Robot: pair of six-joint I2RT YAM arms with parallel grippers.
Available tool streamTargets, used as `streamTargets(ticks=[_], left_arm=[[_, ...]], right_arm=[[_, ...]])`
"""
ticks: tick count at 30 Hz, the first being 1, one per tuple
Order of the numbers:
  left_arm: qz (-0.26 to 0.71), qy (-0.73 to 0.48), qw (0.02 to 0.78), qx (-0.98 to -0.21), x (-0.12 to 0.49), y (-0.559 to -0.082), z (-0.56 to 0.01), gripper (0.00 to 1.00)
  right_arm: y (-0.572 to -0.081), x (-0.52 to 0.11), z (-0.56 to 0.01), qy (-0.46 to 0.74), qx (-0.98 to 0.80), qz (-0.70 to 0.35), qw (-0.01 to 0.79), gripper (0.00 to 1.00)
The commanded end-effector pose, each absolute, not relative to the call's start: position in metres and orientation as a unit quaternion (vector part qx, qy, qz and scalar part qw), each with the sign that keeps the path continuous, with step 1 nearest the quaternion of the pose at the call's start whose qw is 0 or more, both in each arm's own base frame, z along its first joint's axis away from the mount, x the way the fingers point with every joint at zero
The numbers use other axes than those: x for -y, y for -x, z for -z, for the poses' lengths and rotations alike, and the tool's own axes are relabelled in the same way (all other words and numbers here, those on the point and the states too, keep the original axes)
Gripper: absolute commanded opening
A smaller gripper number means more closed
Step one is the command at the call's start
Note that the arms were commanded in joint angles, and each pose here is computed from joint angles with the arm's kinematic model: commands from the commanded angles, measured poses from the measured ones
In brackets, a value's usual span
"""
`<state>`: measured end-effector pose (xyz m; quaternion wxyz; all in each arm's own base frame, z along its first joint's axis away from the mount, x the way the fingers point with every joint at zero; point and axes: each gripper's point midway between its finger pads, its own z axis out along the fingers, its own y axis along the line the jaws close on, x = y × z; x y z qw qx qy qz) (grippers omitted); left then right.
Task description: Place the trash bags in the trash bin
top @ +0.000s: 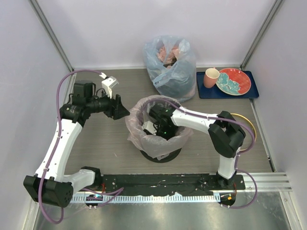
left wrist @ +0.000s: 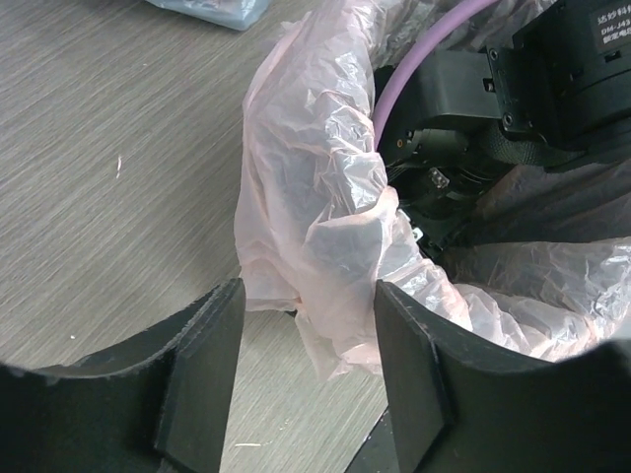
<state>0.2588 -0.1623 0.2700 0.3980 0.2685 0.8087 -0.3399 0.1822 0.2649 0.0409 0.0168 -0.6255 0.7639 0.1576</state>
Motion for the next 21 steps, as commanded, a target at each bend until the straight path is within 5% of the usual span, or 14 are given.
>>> streamTargets(ticks=[1,12,21], left_arm=[[0.359,-0.281,0.406,-0.792,0.167,-0.254,-0.282,0.55],[0.358,-0.276,0.406,-0.794,0.166,-0.253,-0.28,0.53],[0.346,-0.286,0.396,-0.801,0.162,-0.25,-0.268,0.51]], right_arm=[[-0.191,-0.28,-0.083,0.622,-0.762,-0.16,0.076,0.45],[-0.189,-0.279,-0.113,0.622,-0.758,-0.16,0.115,0.45],[-0.212,-0.307,-0.214,0.592,-0.742,-0.192,0.249,0.5]])
